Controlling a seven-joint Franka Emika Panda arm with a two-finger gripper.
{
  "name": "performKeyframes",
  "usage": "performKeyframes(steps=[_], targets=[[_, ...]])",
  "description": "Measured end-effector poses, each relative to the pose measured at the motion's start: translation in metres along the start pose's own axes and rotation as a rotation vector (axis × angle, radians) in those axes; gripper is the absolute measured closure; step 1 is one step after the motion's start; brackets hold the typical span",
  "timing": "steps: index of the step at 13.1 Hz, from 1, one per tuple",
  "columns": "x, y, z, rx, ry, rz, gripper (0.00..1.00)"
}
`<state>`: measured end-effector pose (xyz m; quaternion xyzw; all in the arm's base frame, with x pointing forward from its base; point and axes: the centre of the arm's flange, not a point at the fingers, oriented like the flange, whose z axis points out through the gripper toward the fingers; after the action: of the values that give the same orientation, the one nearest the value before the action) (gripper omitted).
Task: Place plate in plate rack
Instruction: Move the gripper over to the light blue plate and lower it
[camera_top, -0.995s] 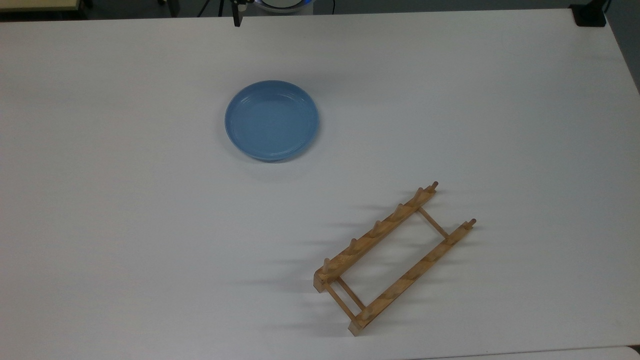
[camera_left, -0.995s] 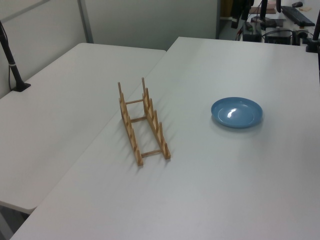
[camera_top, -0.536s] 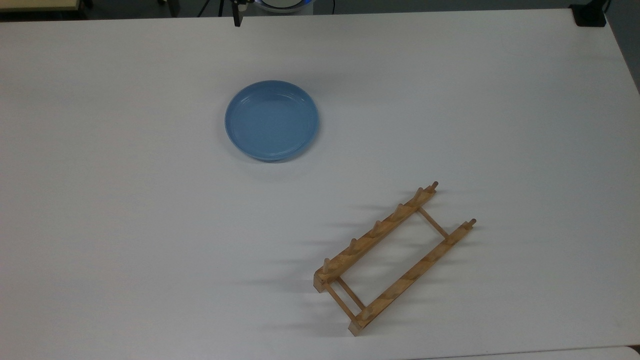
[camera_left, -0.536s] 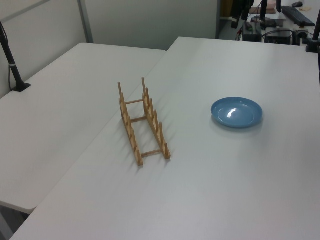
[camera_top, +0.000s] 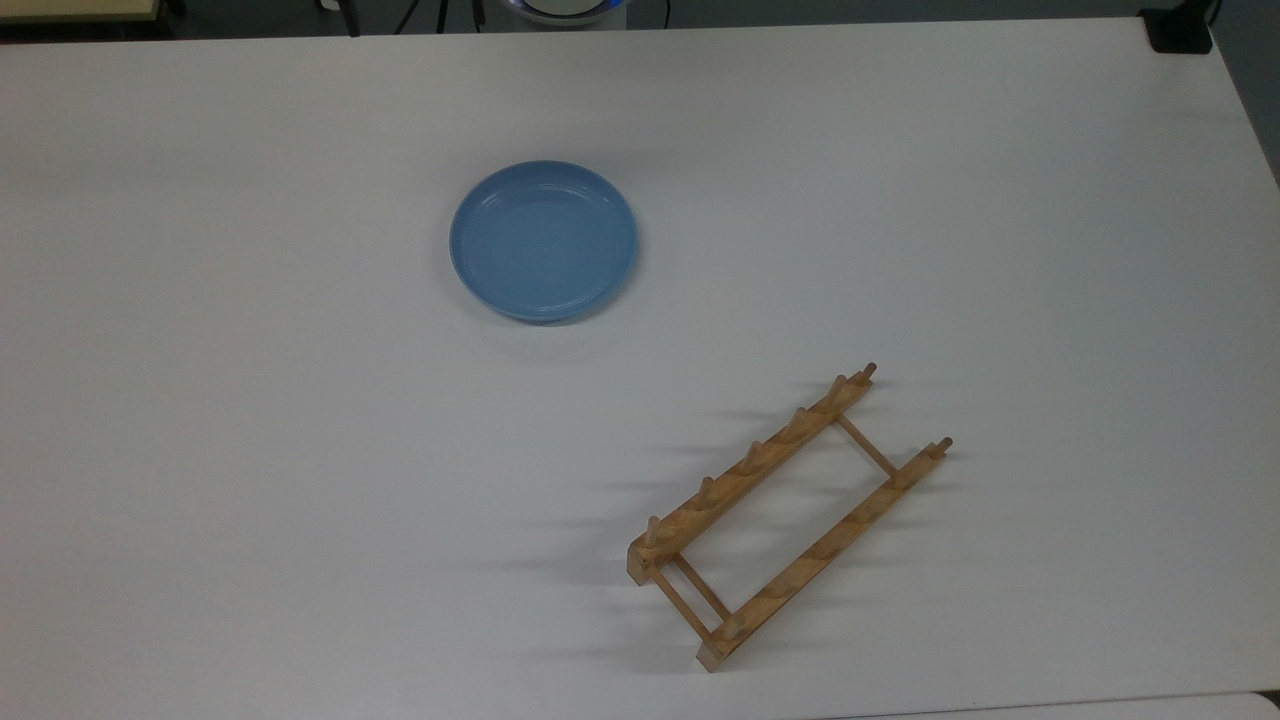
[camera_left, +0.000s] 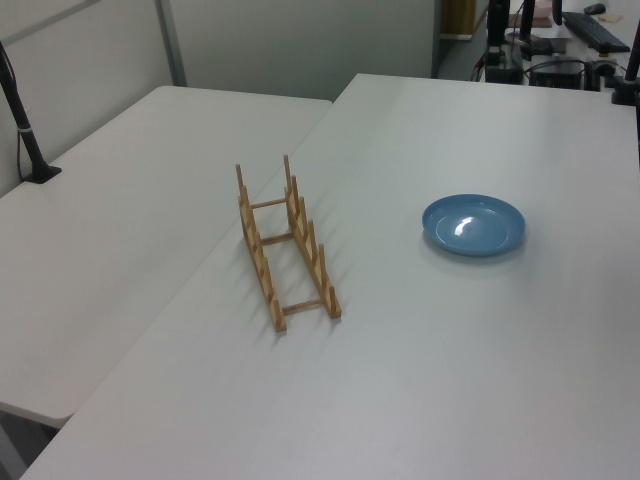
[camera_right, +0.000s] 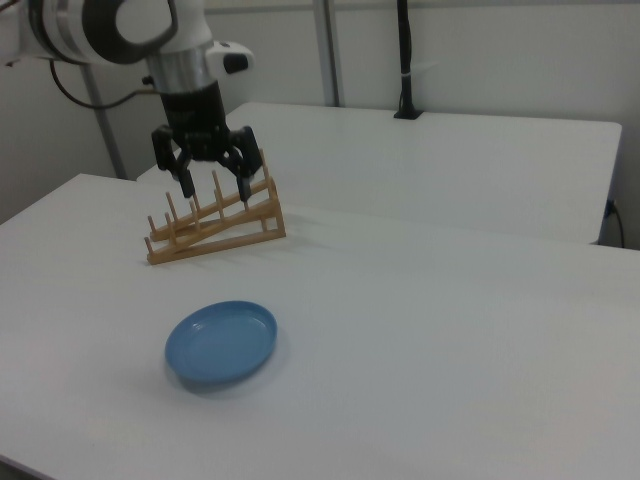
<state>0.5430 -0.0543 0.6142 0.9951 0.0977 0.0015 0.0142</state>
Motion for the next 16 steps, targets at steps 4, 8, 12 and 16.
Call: performKeyframes(steps=[4,8,12,16], targets=[[0.0,0.008,0.078,-0.034,-0.159,-0.075,0.0],[0.013,0.034,0.146,-0.017,-0.197,-0.152,0.0],[0.026,0.035,0.235,-0.039,-0.134,-0.167,0.0],[0.04,0.014,0.29,-0.055,-0.093,-0.081,0.0]])
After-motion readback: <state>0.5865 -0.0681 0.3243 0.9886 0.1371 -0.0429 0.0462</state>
